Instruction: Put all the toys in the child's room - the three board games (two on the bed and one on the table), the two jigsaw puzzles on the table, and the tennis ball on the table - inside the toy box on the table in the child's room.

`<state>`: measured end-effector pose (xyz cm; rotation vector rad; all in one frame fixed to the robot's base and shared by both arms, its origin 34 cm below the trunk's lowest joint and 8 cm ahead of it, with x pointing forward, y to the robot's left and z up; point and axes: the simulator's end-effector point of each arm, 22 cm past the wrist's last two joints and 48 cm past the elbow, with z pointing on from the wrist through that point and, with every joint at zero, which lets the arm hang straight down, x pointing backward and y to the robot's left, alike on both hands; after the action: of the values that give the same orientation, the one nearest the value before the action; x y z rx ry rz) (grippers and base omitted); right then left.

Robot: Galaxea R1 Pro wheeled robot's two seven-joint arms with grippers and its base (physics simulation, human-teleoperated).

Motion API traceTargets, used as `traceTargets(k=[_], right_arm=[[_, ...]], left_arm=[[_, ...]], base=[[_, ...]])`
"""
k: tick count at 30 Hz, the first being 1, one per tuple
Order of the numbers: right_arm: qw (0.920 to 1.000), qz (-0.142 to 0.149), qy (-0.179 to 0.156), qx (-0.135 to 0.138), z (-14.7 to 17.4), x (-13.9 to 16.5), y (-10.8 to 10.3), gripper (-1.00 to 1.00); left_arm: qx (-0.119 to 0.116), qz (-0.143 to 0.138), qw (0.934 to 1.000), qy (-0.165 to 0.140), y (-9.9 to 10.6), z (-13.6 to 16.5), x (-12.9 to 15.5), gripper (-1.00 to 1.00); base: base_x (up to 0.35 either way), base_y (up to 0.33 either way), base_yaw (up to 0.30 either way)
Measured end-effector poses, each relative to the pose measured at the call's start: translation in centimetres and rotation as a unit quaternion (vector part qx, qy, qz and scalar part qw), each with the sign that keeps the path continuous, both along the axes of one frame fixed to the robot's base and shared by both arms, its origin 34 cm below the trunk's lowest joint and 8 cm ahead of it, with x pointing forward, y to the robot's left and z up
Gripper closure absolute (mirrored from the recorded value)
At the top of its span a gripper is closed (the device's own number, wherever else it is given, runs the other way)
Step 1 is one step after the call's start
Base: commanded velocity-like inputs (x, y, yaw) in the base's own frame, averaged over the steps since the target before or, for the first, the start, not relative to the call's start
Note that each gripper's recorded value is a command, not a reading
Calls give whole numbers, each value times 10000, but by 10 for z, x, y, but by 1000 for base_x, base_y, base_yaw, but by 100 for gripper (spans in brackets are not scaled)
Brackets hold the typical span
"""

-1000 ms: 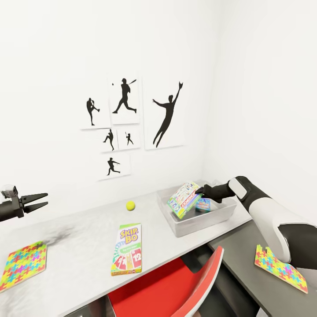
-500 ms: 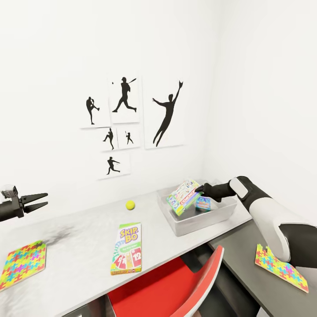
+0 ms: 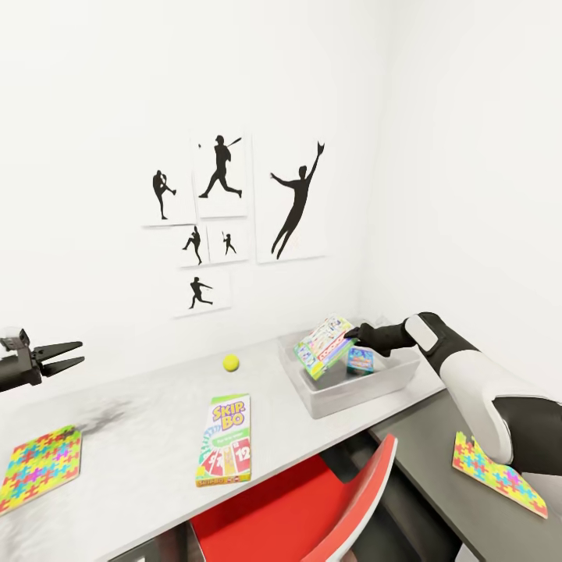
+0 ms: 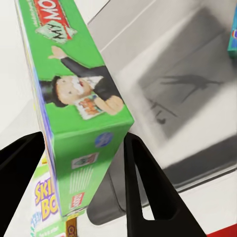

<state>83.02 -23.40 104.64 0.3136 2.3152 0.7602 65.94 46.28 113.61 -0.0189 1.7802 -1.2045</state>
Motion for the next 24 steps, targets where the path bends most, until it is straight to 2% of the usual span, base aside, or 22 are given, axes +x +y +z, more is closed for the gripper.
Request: traceTargets(k=[24], right_arm=[[10000, 19, 8, 13, -7, 0, 3, 100]], left_arm=[[-5, -4, 10000, -10, 0, -6, 0, -100]], base=[[0, 0, 0]])
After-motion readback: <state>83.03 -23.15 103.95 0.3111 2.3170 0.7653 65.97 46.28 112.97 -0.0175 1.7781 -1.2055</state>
